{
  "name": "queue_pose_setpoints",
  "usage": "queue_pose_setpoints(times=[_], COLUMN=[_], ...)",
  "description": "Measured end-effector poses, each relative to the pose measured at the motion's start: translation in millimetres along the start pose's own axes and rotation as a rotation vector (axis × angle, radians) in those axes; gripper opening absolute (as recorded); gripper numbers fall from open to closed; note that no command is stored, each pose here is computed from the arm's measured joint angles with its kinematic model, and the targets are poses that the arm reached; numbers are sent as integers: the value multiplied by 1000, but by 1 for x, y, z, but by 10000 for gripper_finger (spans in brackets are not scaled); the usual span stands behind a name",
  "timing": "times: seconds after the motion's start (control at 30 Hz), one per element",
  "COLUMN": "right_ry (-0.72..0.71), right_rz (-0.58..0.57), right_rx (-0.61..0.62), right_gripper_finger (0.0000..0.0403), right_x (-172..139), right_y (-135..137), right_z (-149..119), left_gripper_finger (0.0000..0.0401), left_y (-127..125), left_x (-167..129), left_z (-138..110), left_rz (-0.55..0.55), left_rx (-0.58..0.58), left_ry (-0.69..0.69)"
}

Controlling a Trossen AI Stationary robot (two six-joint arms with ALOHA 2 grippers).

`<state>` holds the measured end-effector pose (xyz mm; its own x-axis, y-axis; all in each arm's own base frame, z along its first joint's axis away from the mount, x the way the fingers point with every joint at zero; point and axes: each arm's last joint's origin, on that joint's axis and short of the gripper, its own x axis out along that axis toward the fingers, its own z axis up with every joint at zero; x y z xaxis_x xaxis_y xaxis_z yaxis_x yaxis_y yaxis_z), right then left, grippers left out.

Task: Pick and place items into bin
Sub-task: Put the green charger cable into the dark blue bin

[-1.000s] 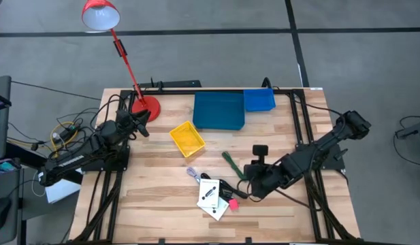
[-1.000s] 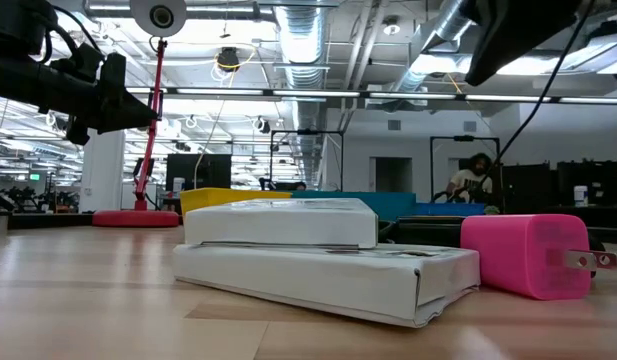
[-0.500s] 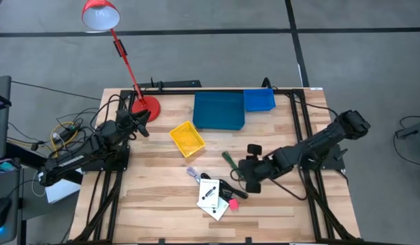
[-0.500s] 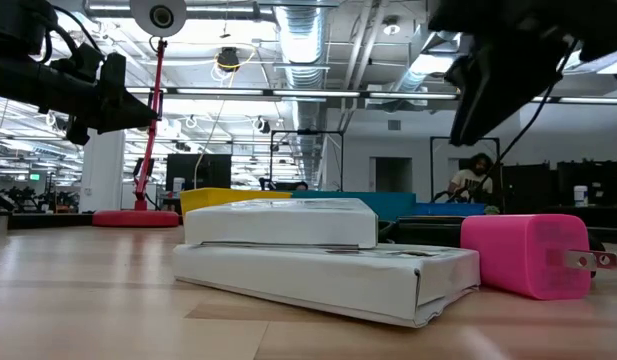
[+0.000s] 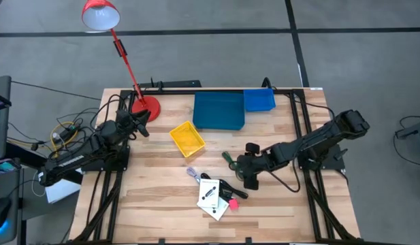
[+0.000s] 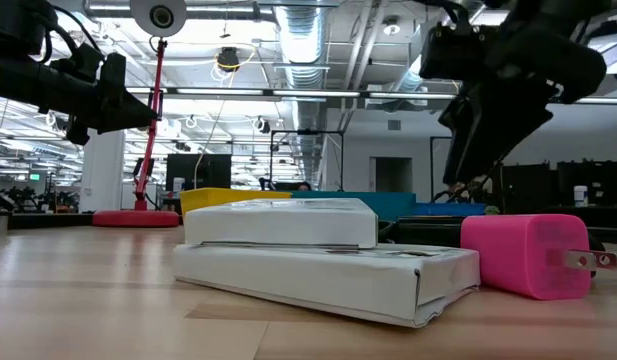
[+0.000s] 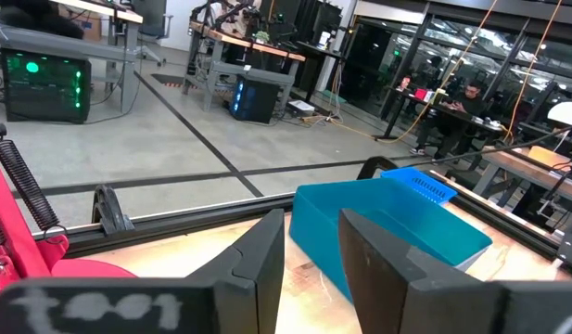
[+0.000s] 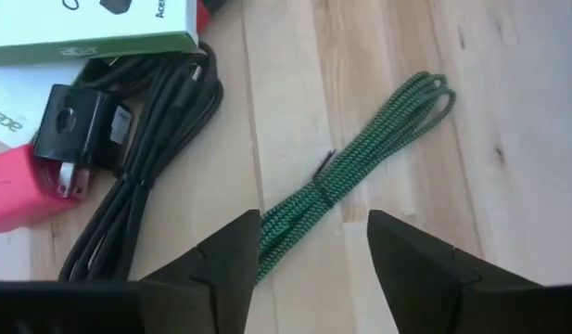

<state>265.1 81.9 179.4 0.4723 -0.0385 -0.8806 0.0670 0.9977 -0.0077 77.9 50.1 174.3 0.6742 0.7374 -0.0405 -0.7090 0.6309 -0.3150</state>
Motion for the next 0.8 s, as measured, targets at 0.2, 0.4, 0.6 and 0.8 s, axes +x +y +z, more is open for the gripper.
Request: queue_pose_setpoints(times=[0.2,0.4,0.6,0.8], right_ry=[-13,-39,-36,-30], right_rz=[37,90,88,83], right_rx=[41,61,78,89], right_gripper_finger=[206,204,207,207], right_x=[8,14,16,23], right_y=[-5,-6,-6,-5], right_z=[-5,-9,-12,-13], left_gripper_finger=[94,94,94,94], left_y=[0,0,0,0], left_x=[0,0,0,0], left_z=[0,0,0,0], left_rz=[0,0,0,0], left_rx=[0,0,0,0], left_ry=[0,0,0,0])
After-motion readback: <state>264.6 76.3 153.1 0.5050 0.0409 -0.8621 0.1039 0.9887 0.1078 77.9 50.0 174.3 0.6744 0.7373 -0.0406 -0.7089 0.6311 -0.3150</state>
